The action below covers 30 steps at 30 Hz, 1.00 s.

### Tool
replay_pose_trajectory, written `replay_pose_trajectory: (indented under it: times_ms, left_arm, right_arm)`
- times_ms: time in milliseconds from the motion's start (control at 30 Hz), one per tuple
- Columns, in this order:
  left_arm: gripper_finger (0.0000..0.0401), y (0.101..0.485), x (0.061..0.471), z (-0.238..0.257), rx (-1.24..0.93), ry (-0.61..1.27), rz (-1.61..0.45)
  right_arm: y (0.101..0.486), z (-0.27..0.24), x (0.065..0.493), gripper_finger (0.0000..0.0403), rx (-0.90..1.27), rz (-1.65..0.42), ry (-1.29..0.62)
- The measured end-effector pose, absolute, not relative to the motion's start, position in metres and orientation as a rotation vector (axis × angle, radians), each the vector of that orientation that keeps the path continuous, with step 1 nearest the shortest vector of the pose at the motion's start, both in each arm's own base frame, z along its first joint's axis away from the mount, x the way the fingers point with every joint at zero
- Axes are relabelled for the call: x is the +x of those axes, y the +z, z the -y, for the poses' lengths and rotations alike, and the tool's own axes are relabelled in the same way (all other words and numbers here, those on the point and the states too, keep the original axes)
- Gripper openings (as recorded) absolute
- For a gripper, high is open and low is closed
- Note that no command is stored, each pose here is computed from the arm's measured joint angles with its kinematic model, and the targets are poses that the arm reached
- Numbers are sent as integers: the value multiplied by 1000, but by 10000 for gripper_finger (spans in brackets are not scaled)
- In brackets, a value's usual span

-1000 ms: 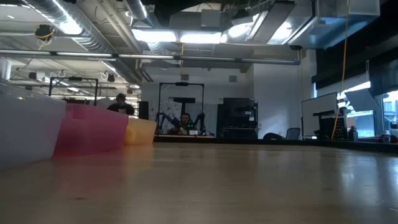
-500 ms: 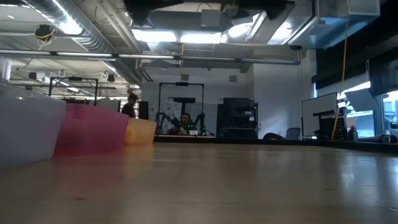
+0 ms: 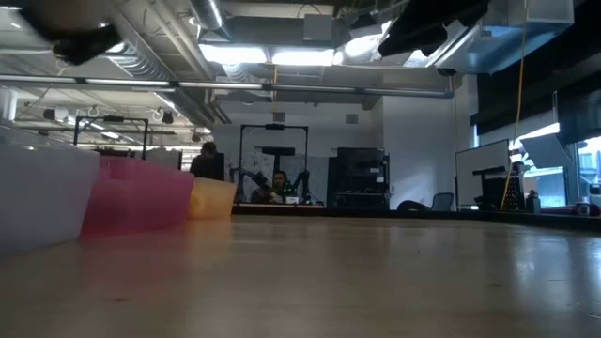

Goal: Sort produce into baskets
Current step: Put the garlic into the transparent bin

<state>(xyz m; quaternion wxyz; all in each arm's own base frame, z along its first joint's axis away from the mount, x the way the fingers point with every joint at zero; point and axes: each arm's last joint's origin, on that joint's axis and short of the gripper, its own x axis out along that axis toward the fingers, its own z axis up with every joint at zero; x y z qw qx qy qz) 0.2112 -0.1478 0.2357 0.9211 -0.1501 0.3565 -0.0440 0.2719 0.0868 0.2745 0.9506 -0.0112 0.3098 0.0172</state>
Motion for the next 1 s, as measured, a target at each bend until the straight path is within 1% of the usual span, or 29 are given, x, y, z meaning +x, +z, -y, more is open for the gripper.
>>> replay_pose_trajectory:
  times_ms: [133,333,567,700,1000]
  left_arm:
    - [168,224,193,161,-385,-47,-863]
    - [168,214,180,178,-433,-25,-942]
    - [168,191,177,189,-372,-15,-1060]
    - [169,182,179,192,-389,23,-1088]
    - [169,179,178,192,-417,31,-1142]
  right_arm:
    - [271,-87,273,176,-39,-647,28]
    - [265,-88,276,176,-54,-670,26]
    - [260,-88,277,176,-64,-697,23]
    - [259,-88,277,176,-74,-708,8]
    - [259,-87,276,176,-79,-711,-2]
